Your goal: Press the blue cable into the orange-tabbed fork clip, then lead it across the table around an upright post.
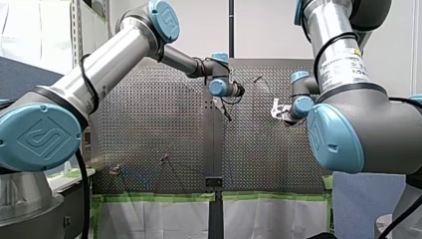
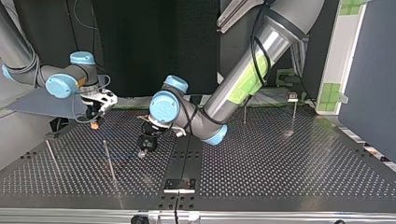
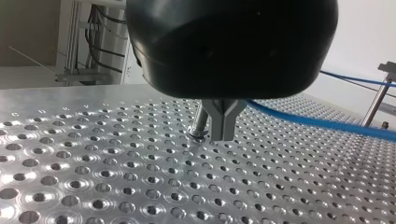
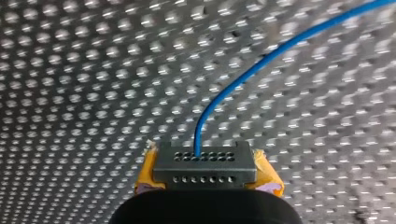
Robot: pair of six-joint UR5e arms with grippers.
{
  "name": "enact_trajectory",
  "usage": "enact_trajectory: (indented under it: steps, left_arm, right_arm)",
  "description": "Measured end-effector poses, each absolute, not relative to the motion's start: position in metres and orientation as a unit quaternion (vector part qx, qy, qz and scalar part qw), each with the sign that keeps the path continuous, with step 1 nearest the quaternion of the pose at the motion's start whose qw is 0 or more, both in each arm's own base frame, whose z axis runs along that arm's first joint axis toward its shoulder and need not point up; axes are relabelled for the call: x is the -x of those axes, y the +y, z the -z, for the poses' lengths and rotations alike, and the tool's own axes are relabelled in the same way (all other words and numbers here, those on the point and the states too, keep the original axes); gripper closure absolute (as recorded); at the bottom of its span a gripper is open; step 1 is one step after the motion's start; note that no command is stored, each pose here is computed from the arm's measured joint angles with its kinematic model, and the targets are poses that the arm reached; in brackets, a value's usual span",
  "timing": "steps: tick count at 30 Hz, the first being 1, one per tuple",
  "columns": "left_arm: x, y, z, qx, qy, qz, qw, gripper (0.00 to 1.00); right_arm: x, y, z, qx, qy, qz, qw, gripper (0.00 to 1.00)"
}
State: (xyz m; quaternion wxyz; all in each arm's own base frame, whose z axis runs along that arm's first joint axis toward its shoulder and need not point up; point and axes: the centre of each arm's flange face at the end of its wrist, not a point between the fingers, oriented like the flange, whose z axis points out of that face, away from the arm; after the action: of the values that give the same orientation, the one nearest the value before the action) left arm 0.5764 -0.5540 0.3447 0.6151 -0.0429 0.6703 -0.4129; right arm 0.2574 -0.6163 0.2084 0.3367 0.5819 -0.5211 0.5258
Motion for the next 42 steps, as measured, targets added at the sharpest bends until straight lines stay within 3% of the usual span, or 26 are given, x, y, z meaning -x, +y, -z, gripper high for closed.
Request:
enact_trajectory:
  steps: [1, 2, 3, 4, 5, 6, 7, 8, 11, 24, 34, 42]
  left_arm:
    - [-0.577, -0.554, -0.345, 0.043, 0.67, 0.413, 0.615, 0.96]
    - [-0.577, -0.554, -0.345, 0.044, 0.67, 0.413, 0.616, 0.72]
    - [-0.577, -0.554, -0.345, 0.044, 0.67, 0.413, 0.616, 0.65]
    - [-0.577, -0.554, -0.345, 0.044, 0.67, 0.412, 0.616, 0.65]
    - [-0.577, -0.554, -0.344, 0.044, 0.671, 0.412, 0.615, 0.4]
    - [-0.577, -0.553, -0.344, 0.044, 0.671, 0.411, 0.615, 0.27]
    - [-0.577, -0.553, -0.344, 0.044, 0.672, 0.411, 0.614, 0.27]
    - [-0.577, -0.552, -0.344, 0.043, 0.674, 0.41, 0.613, 0.13]
    - [-0.576, -0.551, -0.342, 0.042, 0.679, 0.406, 0.61, 0.0]
    - [-0.581, -0.544, -0.34, 0.05, 0.684, 0.397, 0.61, 0.0]
    - [-0.588, -0.539, -0.329, 0.062, 0.688, 0.382, 0.613, 0.0]
    - [-0.589, -0.537, -0.327, 0.063, 0.691, 0.376, 0.614, 0.0]
  right_arm:
    - [-0.257, -0.617, -0.204, -0.582, -0.522, -0.525, 0.337, 1.0]
    - [-0.258, -0.617, -0.198, -0.582, -0.523, -0.524, 0.337, 1.0]
    - [-0.258, -0.617, -0.194, -0.583, -0.524, -0.523, 0.336, 1.0]
    - [-0.258, -0.617, -0.191, -0.583, -0.525, -0.521, 0.336, 1.0]
    - [-0.258, -0.617, -0.187, -0.584, -0.526, -0.52, 0.335, 1.0]
    - [-0.259, -0.617, -0.184, -0.585, -0.526, -0.518, 0.335, 1.0]
    - [-0.259, -0.617, -0.181, -0.586, -0.527, -0.517, 0.335, 1.0]
    - [-0.259, -0.617, -0.177, -0.587, -0.529, -0.514, 0.334, 1.0]
    - [-0.259, -0.617, -0.167, -0.59, -0.532, -0.508, 0.333, 1.0]
    - [-0.252, -0.612, -0.114, -0.593, -0.552, -0.479, 0.339, 1.0]
    - [-0.242, -0.611, -0.084, -0.583, -0.557, -0.479, 0.347, 1.0]
    - [-0.235, -0.612, -0.049, -0.59, -0.561, -0.465, 0.347, 1.0]
